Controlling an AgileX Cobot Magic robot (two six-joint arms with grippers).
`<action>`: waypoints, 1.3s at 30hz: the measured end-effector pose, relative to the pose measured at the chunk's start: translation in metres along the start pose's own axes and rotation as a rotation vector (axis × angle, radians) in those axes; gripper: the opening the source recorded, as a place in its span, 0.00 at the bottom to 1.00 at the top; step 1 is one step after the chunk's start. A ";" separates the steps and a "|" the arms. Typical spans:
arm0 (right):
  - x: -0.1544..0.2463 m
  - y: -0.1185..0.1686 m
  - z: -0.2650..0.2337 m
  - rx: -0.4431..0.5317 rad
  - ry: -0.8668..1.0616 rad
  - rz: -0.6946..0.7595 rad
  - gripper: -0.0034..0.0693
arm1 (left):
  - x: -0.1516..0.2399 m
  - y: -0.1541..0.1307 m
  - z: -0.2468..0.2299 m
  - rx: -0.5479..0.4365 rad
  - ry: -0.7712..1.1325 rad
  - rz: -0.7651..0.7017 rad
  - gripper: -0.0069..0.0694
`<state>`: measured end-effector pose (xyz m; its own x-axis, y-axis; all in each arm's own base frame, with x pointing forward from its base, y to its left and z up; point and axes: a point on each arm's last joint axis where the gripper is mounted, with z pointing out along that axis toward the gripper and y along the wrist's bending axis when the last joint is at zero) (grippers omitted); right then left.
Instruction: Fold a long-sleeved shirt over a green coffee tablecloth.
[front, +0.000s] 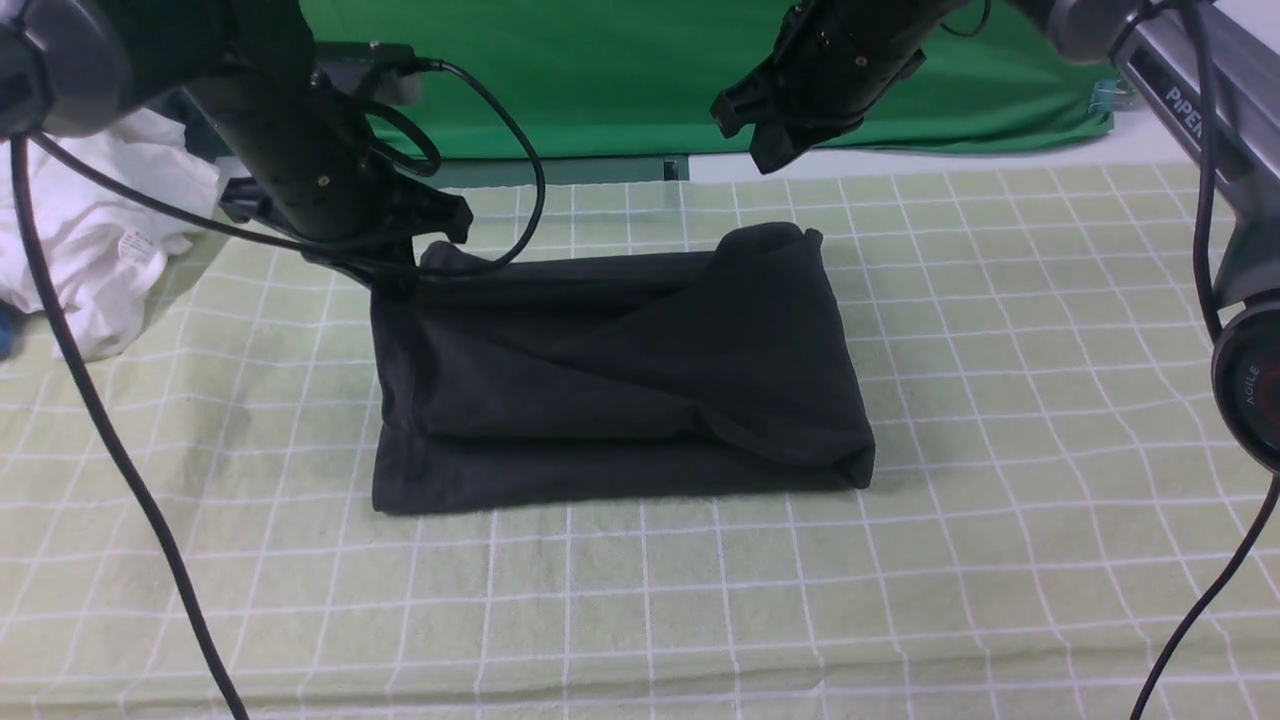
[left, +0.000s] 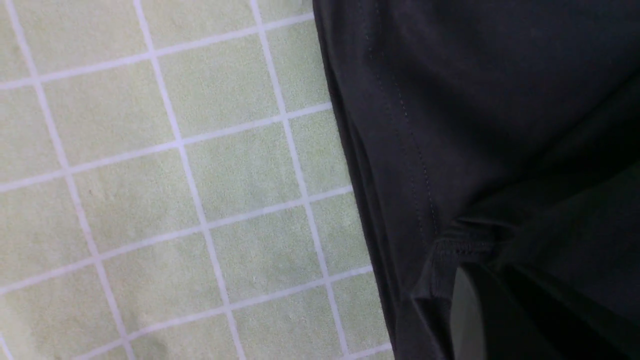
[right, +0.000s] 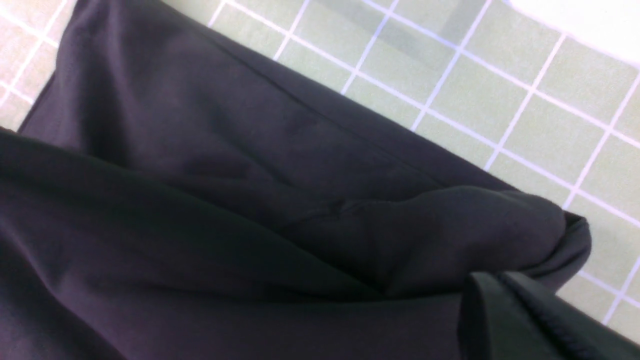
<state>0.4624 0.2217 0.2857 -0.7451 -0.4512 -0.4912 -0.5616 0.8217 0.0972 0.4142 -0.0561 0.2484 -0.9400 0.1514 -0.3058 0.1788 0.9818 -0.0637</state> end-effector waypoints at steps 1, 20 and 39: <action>0.001 -0.001 0.004 -0.001 0.008 -0.003 0.08 | 0.000 0.000 0.001 0.001 0.002 -0.001 0.12; 0.021 -0.006 0.076 -0.009 0.140 -0.063 0.20 | 0.004 0.011 0.003 -0.100 0.046 -0.036 0.44; 0.058 -0.005 0.066 0.018 0.312 -0.016 0.04 | 0.014 0.009 -0.048 -0.116 0.018 -0.066 0.22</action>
<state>0.4460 0.2148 0.1992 -0.8119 -0.5472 -0.2033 -0.5702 0.8181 0.0748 0.3885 -0.0401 0.2886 -0.9540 0.0872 -0.2870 0.0828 0.9962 0.0276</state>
